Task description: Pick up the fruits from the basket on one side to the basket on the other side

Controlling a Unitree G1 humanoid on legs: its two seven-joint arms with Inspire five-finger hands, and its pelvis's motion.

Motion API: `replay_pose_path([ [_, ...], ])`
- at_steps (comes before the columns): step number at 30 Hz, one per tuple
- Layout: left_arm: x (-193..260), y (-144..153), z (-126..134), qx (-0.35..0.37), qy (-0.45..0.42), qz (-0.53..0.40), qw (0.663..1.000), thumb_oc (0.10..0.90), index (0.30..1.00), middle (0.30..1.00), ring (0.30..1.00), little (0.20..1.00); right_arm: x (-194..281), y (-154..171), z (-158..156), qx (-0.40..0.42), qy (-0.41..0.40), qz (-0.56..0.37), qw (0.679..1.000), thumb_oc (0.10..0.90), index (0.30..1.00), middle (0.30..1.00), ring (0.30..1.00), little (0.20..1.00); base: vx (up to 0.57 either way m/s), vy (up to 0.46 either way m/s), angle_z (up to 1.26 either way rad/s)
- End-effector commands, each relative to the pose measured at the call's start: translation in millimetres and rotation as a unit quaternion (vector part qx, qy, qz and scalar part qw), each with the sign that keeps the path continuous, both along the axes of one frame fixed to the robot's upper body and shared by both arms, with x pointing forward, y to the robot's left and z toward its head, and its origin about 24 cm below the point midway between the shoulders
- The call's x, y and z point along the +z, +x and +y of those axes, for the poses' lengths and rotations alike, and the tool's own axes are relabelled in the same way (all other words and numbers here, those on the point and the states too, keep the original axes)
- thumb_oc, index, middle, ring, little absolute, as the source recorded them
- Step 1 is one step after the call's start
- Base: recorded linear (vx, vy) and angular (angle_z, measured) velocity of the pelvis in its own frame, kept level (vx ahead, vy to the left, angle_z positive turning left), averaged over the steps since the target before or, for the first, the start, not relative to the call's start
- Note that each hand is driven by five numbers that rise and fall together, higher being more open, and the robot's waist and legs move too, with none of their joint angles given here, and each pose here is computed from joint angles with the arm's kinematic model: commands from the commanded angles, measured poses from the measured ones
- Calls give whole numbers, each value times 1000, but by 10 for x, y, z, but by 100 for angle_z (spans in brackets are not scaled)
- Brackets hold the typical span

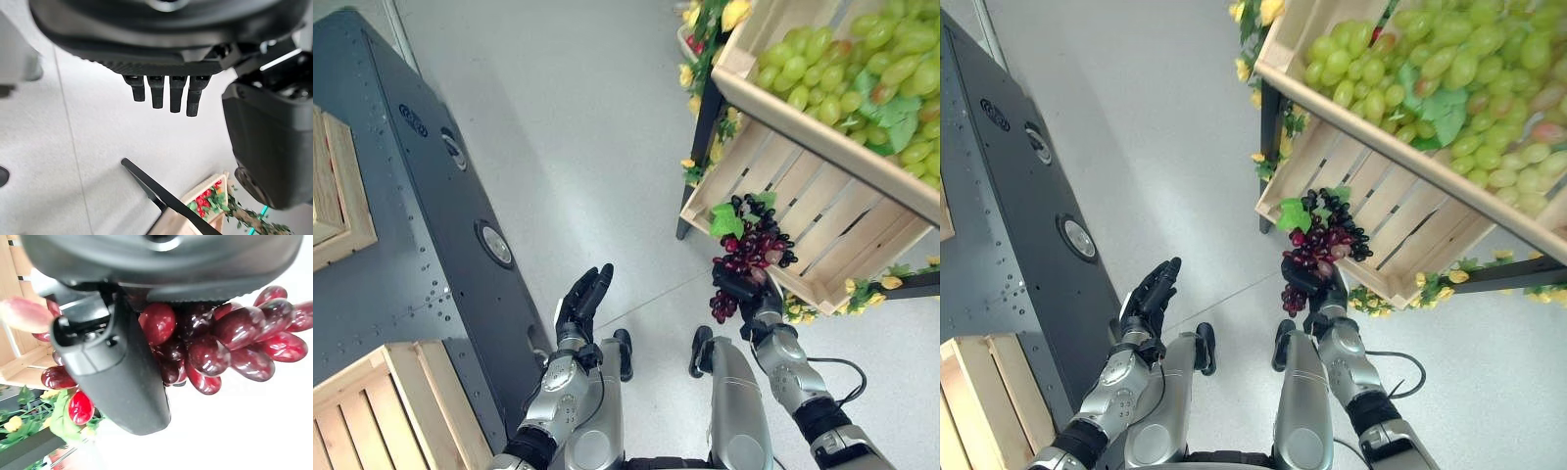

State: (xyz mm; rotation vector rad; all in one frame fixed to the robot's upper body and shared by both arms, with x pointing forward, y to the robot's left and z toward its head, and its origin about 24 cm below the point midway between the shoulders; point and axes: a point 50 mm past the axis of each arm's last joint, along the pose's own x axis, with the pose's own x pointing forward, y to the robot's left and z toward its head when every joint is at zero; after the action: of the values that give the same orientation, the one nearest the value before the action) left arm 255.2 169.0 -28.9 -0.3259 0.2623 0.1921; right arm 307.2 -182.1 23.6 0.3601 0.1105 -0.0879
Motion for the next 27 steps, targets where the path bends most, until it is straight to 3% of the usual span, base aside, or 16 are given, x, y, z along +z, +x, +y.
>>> replay_pose_path([
  [1, 332, 121, -97, -20, -13, -97, 995, 800, 900, 900, 900, 900, 942, 192, -123, -49, 30, -220, 974, 400, 300, 300, 300, 300, -43, 49, -9],
  [8, 282, 97, -121, -39, -18, -83, 996, 800, 900, 900, 900, 900, 1538, 374, -616, -154, -54, -270, 949, 400, 300, 300, 300, 300, -9, 36, 1],
  [14, 244, 21, -102, -61, -19, -73, 995, 800, 900, 900, 900, 900, 2008, 441, -1192, -292, -160, -248, 910, 400, 300, 300, 300, 300, -1, 2, 4],
  [18, 232, 6, -87, -67, -20, -73, 995, 800, 900, 900, 900, 900, 2115, 467, -1397, -333, -197, -214, 897, 400, 300, 300, 300, 300, -2, -3, 2],
  [27, 243, -18, -69, -81, -17, -80, 993, 800, 900, 900, 900, 900, 2587, 386, -1776, -445, -406, -125, 788, 400, 300, 300, 300, 300, -7, -7, 3],
])
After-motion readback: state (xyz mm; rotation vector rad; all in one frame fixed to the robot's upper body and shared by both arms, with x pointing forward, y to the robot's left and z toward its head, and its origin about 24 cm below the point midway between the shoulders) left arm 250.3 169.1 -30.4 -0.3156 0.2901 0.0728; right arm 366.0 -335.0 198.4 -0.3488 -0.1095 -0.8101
